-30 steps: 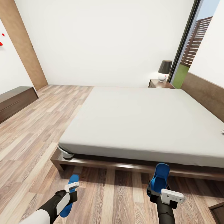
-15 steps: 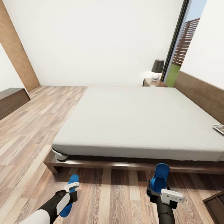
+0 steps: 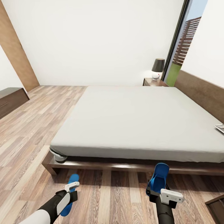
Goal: In the bedroom, move the book from the bed onto either nightstand, and place the two sandals side by side next to the bed.
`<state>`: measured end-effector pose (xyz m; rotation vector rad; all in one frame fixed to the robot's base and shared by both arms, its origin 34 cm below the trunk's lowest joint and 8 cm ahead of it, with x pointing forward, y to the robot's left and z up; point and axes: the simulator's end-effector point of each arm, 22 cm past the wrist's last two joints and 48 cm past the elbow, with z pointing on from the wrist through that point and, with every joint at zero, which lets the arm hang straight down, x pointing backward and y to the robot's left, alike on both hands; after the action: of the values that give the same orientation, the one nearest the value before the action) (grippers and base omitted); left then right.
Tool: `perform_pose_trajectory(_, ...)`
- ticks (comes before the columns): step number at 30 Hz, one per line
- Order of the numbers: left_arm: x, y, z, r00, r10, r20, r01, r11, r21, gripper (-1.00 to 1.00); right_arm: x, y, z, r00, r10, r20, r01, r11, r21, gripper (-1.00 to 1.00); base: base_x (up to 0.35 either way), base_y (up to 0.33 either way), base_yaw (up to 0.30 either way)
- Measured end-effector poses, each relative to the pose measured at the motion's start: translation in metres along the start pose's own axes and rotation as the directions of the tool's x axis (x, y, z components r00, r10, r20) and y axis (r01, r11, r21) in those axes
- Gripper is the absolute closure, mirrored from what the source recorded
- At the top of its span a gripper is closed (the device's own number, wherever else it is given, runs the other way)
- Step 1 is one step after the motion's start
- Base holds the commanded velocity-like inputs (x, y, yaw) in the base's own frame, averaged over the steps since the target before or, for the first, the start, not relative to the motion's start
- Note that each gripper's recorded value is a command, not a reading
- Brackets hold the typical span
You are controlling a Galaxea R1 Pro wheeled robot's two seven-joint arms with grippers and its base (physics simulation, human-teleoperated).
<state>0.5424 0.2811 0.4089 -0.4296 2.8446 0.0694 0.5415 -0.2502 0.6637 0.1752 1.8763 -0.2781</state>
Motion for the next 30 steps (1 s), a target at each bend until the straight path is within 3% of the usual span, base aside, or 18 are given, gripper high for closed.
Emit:
perform_pose_trajectory(5, -0.014, -0.013, 0.004, 1.000, 0.012, 0.022, -0.013, 1.000, 0.024, 1.00, 0.010, 0.002, 0.002, 1.000, 0.005, 0.007, -0.005, 1.000, -0.002, 1.00, 0.000, 0.000, 0.000)
perform_pose_trajectory(8, -0.021, -0.025, 0.003, 1.000, 0.029, 0.000, -0.029, 0.998, 0.049, 1.00, 0.017, 0.002, 0.003, 1.000, 0.005, 0.004, -0.005, 1.000, -0.002, 1.00, 0.000, 0.000, 0.000)
perform_pose_trajectory(15, -0.034, -0.039, 0.008, 0.999, 0.039, 0.015, -0.040, 0.996, 0.078, 1.00, 0.035, 0.003, 0.005, 1.000, 0.001, -0.005, -0.001, 1.000, -0.003, 1.00, 0.000, 0.000, 0.000)
perform_pose_trajectory(19, -0.021, -0.039, 0.017, 0.998, 0.053, -0.032, -0.051, 0.996, 0.078, 1.00, 0.046, 0.004, 0.007, 1.000, 0.000, -0.011, 0.000, 1.000, -0.003, 1.00, 0.000, 0.000, 0.000)
perform_pose_trajectory(30, -0.011, -0.041, 0.039, 0.995, 0.067, -0.076, -0.061, 0.995, 0.078, 1.00, 0.075, 0.005, 0.011, 1.000, -0.005, -0.026, 0.004, 1.000, -0.003, 1.00, 0.000, 0.000, 0.000)
